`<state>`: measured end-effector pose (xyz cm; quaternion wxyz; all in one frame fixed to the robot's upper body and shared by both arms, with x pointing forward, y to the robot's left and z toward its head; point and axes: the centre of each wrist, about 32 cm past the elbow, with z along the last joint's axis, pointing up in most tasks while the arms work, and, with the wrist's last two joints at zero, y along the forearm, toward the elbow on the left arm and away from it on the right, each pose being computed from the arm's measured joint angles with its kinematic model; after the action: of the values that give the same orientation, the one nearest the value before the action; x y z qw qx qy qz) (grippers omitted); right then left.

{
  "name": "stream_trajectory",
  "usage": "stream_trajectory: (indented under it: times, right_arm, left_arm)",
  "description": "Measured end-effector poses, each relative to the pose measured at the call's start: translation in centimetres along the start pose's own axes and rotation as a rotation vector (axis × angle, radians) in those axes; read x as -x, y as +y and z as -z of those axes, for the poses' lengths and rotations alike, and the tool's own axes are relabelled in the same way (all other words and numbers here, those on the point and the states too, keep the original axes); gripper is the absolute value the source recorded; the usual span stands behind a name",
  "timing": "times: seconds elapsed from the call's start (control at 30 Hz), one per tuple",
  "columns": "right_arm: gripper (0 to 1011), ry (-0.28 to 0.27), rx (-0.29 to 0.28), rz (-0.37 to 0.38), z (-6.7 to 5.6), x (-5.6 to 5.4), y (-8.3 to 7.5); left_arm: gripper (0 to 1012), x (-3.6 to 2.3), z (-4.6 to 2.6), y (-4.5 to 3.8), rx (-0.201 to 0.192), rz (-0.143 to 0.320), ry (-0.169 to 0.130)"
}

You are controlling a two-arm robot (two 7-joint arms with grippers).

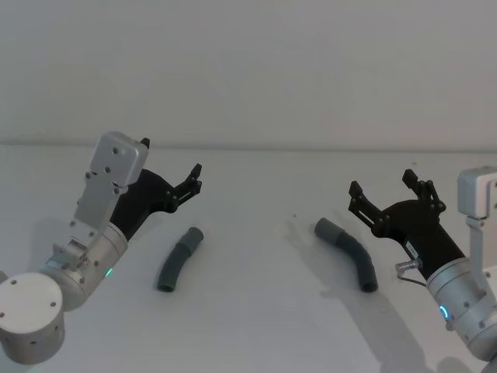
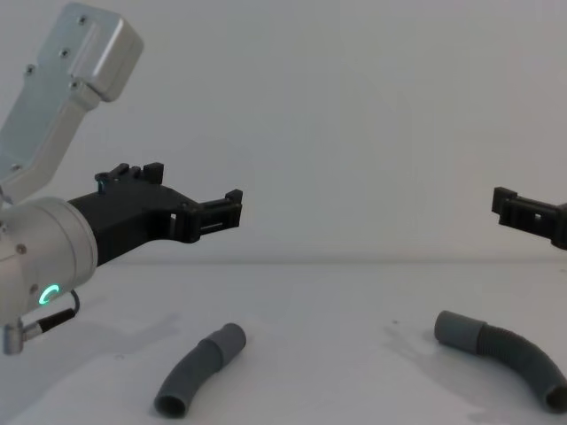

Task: Use both hands to pick up one end of the pipe from the table, align the ends, and insert them.

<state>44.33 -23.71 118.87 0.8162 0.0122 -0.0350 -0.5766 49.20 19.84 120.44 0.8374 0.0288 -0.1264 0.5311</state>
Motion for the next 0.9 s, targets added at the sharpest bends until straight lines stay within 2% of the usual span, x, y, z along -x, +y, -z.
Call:
stream_trajectory:
  times: [0.9]
  right_arm:
    - [1000,0.0,0.0,0.0,0.0,0.0,0.0]
  left_arm:
    - [1001,0.0,0.0,0.0,0.0,0.0,0.0]
